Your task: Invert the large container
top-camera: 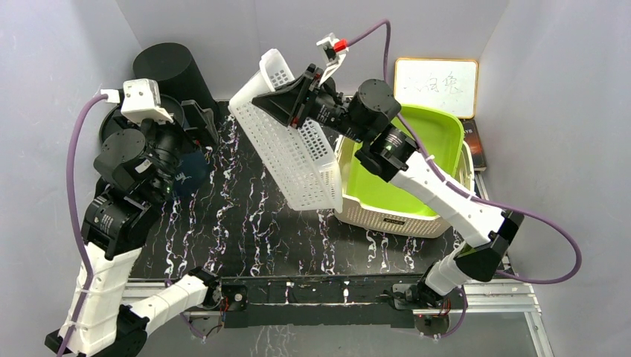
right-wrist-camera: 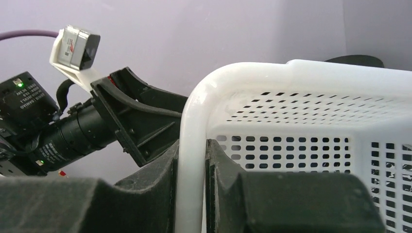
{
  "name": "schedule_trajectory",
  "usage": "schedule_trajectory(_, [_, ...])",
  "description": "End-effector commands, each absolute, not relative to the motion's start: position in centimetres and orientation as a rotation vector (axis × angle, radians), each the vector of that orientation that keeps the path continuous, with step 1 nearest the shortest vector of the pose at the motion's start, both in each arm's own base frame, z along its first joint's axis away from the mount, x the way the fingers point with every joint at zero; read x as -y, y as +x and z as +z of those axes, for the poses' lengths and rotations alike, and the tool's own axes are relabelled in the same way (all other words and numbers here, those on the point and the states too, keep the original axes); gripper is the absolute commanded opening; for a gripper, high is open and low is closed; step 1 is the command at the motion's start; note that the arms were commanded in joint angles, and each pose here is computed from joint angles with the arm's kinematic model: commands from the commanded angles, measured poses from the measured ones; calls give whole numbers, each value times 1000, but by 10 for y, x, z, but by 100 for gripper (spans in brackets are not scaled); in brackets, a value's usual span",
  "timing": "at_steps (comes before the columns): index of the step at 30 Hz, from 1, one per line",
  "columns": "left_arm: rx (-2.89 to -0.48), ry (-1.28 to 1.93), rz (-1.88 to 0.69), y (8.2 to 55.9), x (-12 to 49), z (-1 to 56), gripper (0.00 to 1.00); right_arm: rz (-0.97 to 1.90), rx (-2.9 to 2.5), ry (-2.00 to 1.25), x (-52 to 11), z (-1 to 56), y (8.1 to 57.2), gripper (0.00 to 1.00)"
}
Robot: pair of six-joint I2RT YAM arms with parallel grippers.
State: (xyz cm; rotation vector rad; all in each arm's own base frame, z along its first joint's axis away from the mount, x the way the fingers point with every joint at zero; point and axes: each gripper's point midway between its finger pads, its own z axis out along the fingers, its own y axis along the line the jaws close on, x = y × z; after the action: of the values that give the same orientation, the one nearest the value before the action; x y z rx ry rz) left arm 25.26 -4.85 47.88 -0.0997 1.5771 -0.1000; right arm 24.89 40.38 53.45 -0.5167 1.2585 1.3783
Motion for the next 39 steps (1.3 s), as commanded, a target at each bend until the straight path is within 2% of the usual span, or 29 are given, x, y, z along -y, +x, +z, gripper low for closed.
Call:
schedule_trajectory(1, [-1510, -128, -111, 246, 42, 498, 98, 1363, -1106, -468, -379, 588, 235, 0])
schedule_trajectory(9, [-1476, -127, -112, 237, 36, 513, 98, 1603, -1064, -553, -412, 585, 220, 0])
schedule_trajectory(16, [-1466, -136, -99, 231, 30, 515, 98, 1623, -1042, -527, -412, 597, 220, 0])
schedule_trajectory(25, [-1501, -109, -91, 237, 36, 508, 98, 1786, -1230, -476, -454, 494, 242, 0])
schedule_trajectory(36, [-1529, -100, -81, 239, 37, 504, 98, 2063, -1258, -369, -483, 424, 253, 0])
schedule_trajectory(39, [-1539, -95, -77, 241, 38, 503, 98, 2055, -1294, -325, -481, 407, 275, 0])
